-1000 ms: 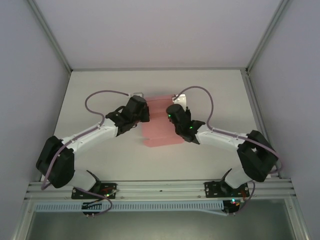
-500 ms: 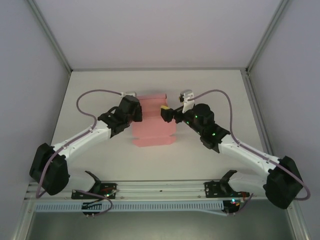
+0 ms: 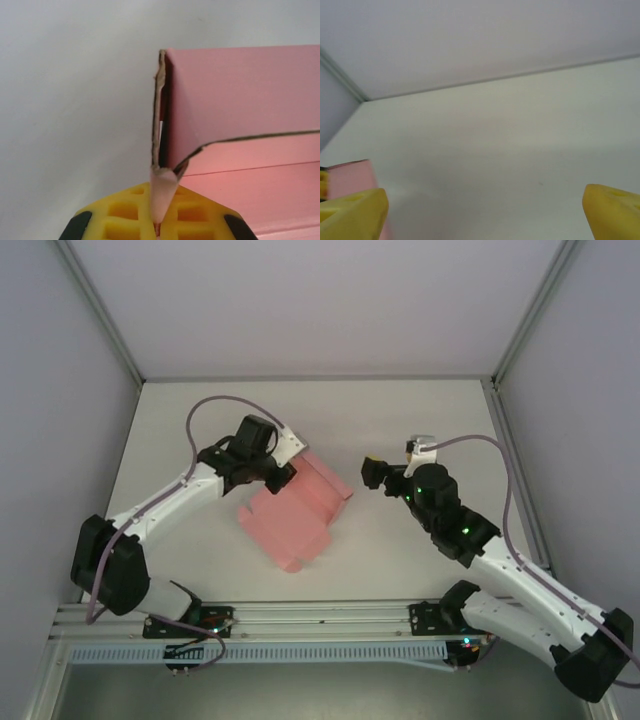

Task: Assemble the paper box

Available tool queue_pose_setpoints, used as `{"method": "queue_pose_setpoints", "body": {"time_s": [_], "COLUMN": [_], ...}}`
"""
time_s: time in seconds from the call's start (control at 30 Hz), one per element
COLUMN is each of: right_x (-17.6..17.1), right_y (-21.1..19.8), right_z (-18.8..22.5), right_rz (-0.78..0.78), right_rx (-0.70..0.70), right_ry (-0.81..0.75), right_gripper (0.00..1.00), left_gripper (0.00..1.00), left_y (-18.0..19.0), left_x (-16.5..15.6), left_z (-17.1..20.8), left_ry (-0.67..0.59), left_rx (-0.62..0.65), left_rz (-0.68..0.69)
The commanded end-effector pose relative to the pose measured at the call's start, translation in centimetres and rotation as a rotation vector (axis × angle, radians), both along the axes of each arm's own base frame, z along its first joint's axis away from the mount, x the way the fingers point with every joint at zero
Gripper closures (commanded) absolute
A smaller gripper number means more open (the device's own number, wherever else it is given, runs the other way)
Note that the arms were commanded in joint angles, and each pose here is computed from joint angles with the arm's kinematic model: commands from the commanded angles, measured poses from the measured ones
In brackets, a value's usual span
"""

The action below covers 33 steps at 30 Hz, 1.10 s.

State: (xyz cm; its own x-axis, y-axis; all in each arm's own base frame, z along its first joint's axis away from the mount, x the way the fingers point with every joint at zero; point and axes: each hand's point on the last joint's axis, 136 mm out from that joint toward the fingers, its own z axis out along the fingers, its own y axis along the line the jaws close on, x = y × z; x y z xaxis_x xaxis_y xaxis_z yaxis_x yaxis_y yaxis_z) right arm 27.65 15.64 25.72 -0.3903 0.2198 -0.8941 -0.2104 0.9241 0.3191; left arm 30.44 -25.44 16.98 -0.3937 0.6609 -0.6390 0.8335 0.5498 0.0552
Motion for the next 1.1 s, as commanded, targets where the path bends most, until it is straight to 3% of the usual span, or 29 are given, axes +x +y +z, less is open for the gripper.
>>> {"method": "queue_pose_setpoints", "body": {"time_s": [0.0,0.13,0.27,0.47,0.6,0.87,1.07], "right_x": [-1.2,-2.3,-2.9,-3.4,-3.6,-4.0,-3.9], "right_y": [-3.6,-4.6,-5.5,-6.6,-7.0,-7.3,-6.7], "right_z": [-3.3,-4.8,-5.7,-5.6,-5.5,-6.2,-6.5], "right_rz": [-0.128,-0.135,-0.158,-0.191,-0.196,-0.196,-0.163], "right_rx": [-0.087,-0.095,-0.082,-0.073,-0.068,-0.059,-0.057], "right_ry": [0.105,0.132,0.141,0.128,0.114,0.122,0.12], "right_gripper": [0.0,0.0,0.0,0.0,0.0,0.0,0.0], "left_gripper": [1.0,1.0,1.0,1.0,1.0,0.55,0.38], "left_y": [-0.3,-1.2,-2.5,-3.1,-4.2,-5.8,-6.9], "left_x": [-1.7,-1.4,-0.8,1.3,2.0,1.8,1.0], "left_z": [-0.9,-2.3,-5.2,-10.3,-12.5,-11.5,-9.1], "left_ry": [0.025,0.065,0.028,0.013,-0.028,-0.078,-0.097], "left_rx": [0.15,0.293,0.506,0.786,0.873,0.835,0.743], "left_rz": [-0.271,-0.338,-0.384,-0.363,-0.37,-0.385,-0.391]}}
